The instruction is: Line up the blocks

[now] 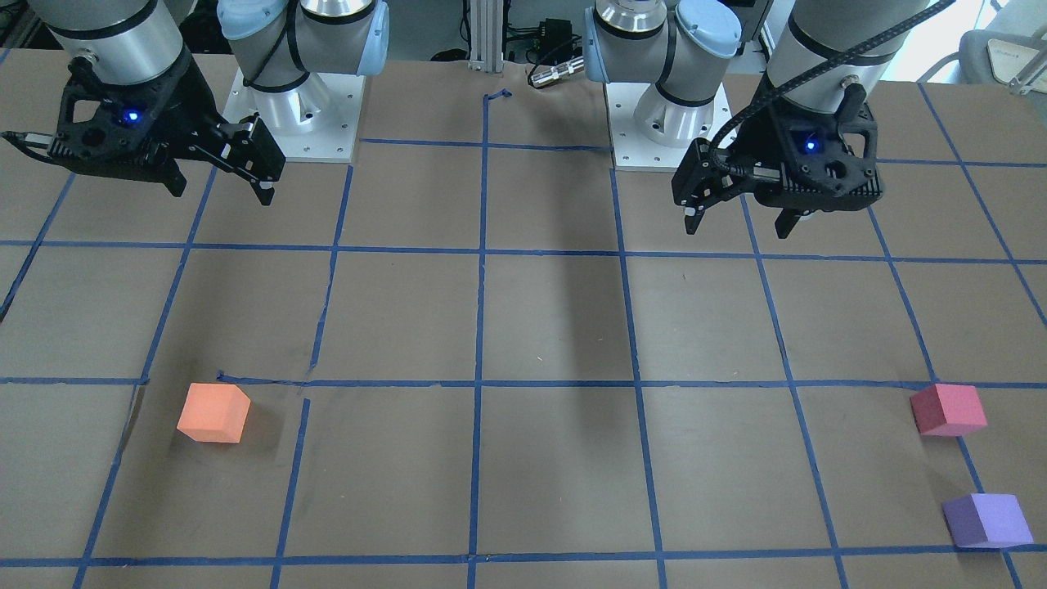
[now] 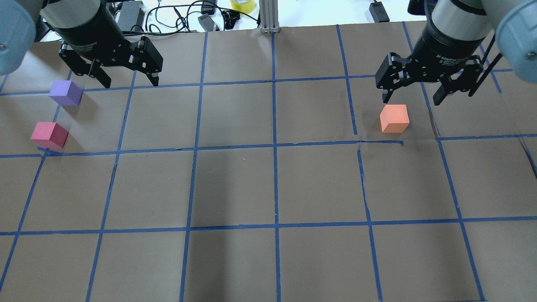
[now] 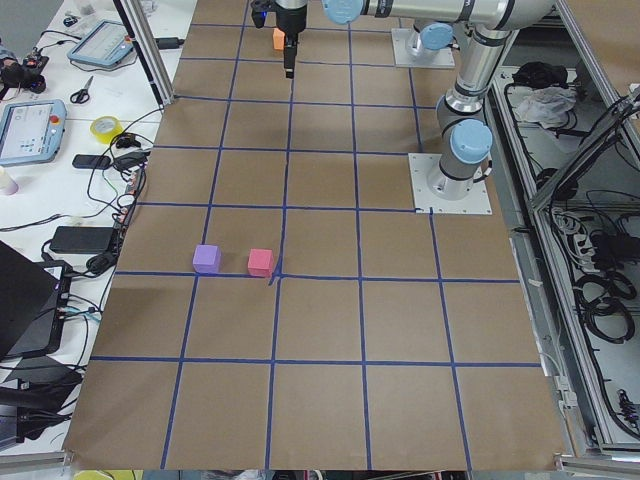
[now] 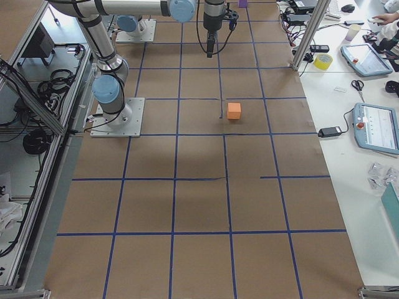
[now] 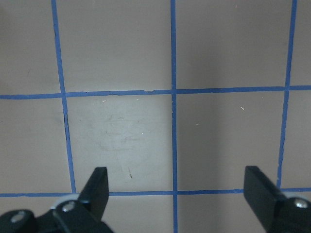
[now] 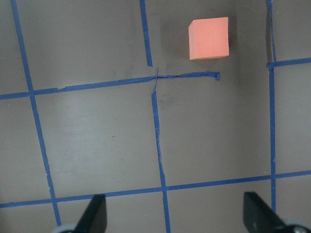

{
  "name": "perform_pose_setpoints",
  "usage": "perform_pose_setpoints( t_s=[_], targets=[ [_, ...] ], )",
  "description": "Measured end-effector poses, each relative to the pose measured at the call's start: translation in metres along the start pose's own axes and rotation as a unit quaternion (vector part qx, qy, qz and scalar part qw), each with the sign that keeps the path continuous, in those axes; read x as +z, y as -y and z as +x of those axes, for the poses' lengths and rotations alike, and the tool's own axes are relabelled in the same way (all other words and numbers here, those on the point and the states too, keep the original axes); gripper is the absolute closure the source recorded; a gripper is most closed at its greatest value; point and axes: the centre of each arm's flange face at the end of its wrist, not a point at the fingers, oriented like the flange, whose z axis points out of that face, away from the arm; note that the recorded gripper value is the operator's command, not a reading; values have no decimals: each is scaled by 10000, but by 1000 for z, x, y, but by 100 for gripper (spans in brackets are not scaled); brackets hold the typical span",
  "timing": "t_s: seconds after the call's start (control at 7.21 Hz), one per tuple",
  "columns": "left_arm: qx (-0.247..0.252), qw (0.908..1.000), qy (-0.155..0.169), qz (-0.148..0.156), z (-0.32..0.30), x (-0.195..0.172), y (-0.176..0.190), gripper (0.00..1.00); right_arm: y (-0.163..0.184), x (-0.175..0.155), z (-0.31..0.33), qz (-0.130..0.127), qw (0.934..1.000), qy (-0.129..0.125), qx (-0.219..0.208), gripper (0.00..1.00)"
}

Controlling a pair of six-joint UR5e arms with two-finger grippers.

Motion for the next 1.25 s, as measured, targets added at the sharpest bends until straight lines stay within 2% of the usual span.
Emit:
perform_pose_setpoints(
  t_s=[1.25],
  targets=[
    [75,10000,15,19,0,-1,0,0,-1,-2,1,21,10000,-3,1,0]
  ],
)
